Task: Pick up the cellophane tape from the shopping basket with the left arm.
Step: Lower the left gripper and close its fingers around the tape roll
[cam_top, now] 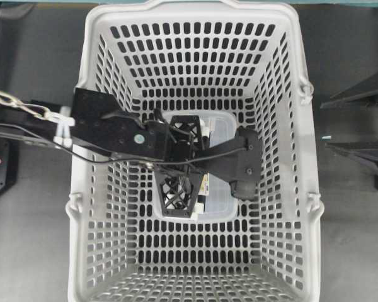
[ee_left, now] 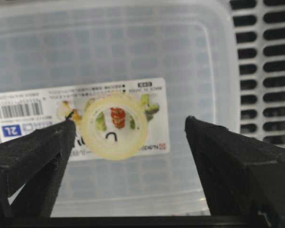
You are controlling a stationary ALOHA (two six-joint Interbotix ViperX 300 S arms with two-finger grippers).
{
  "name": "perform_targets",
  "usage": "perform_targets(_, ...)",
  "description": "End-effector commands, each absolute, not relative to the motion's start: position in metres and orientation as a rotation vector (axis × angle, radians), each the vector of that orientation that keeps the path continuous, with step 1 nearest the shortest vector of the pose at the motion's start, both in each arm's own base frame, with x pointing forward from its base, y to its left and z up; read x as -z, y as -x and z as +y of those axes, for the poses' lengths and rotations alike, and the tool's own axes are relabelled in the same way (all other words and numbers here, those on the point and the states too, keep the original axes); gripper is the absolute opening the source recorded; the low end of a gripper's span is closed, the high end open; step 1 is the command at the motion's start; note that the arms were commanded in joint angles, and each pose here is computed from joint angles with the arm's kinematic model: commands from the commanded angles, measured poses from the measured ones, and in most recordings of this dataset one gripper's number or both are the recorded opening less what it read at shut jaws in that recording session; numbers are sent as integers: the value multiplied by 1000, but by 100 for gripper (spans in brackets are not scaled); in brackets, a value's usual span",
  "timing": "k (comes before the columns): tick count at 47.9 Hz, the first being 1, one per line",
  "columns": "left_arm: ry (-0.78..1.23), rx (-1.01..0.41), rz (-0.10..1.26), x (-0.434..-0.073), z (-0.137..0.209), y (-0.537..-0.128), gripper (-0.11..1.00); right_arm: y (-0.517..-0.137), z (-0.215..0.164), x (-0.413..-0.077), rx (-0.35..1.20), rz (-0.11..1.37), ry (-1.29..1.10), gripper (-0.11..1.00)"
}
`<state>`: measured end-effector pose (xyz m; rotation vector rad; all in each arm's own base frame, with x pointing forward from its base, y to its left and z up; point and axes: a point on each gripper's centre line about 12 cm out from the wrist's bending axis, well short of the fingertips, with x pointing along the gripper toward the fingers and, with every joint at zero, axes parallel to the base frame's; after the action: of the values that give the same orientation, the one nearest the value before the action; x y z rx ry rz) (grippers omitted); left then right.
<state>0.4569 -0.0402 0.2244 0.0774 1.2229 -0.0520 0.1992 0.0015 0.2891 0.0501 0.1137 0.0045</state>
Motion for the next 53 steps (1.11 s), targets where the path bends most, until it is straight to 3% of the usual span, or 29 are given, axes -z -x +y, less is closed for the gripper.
perform_targets(1,-79,49,1206,-231,-39,-459,91,-201,2,-298,-6,88,-53,75)
perform_targets(37,-73,40,1239,-196,-32,-456,89,-201,2,-298,-6,83,-53,75)
perform_targets(42,-76,42,1235,-198,-33,-456,80,-201,2,-298,-6,83,-53,75)
perform_targets(48,-75,44,1215,-207,-34,-457,51,-201,2,-297,-6,85,-53,75)
perform_targets(53,-74,45,1174,-225,-34,-457,50,-201,2,-297,-6,85,-55,75)
